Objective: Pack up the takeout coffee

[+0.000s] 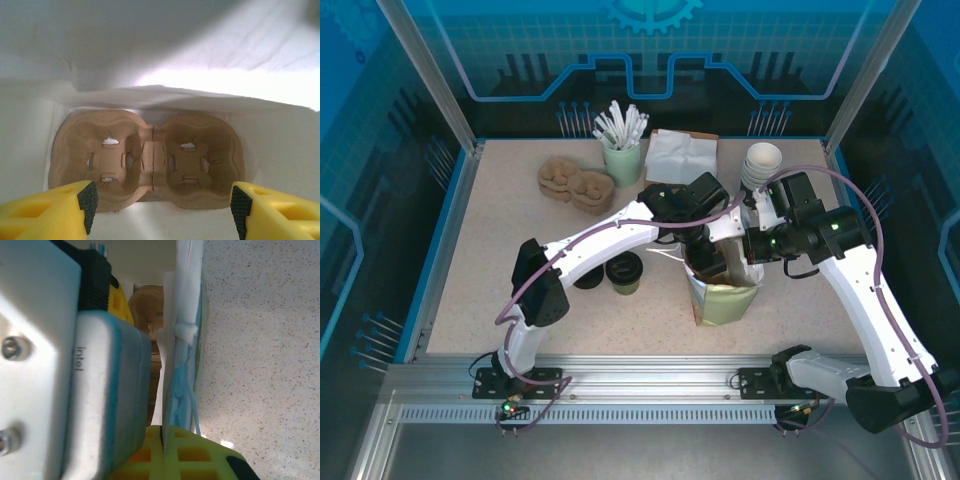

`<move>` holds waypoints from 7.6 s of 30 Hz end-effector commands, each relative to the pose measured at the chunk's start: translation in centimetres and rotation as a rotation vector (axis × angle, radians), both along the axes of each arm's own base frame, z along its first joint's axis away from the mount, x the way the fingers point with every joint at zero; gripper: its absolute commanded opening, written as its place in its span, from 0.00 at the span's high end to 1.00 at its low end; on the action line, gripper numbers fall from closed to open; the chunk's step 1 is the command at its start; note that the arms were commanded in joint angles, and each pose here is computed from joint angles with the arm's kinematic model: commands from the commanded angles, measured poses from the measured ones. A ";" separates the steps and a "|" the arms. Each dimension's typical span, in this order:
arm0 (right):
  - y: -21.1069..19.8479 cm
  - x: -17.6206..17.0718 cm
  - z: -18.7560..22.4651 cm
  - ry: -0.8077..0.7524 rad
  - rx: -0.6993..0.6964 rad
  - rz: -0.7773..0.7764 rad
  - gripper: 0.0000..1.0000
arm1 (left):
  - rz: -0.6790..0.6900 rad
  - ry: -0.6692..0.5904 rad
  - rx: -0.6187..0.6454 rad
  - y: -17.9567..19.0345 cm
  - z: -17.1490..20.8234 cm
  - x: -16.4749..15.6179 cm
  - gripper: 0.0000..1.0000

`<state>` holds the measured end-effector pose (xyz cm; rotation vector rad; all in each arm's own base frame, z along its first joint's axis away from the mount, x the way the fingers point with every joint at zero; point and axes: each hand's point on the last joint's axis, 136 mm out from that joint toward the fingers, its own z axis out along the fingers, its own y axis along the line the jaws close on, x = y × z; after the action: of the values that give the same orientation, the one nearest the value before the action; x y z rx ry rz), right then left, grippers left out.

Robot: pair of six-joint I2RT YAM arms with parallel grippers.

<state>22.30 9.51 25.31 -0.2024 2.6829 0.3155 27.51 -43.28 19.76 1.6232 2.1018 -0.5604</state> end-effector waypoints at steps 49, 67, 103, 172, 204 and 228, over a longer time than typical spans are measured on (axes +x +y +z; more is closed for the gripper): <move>-1.3 8.3 1.3 -0.005 0.168 -0.048 0.43 | 0.281 -0.178 -0.491 11.1 20.8 -5.9 0.04; 1.0 9.2 3.0 -0.065 0.271 -0.010 1.00 | 0.296 -0.183 -0.496 11.6 20.3 -5.4 0.03; -1.2 3.2 5.8 -0.237 0.452 -0.534 1.00 | 0.545 0.062 -0.484 8.1 19.5 -3.9 0.18; 0.4 2.8 1.5 -0.094 0.589 -0.629 1.00 | 0.872 0.476 0.172 0.8 -6.3 -2.2 0.61; 1.7 3.3 2.3 -0.154 0.581 -0.470 1.00 | 0.843 0.604 0.321 0.0 -14.6 -5.7 0.60; 2.2 3.3 3.2 -0.182 0.592 -0.412 1.00 | 0.848 0.606 0.388 0.0 -18.4 -5.8 0.57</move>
<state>24.59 9.69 24.94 0.5957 2.3648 0.7346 23.85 -43.92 4.95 0.5158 3.1122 -0.4845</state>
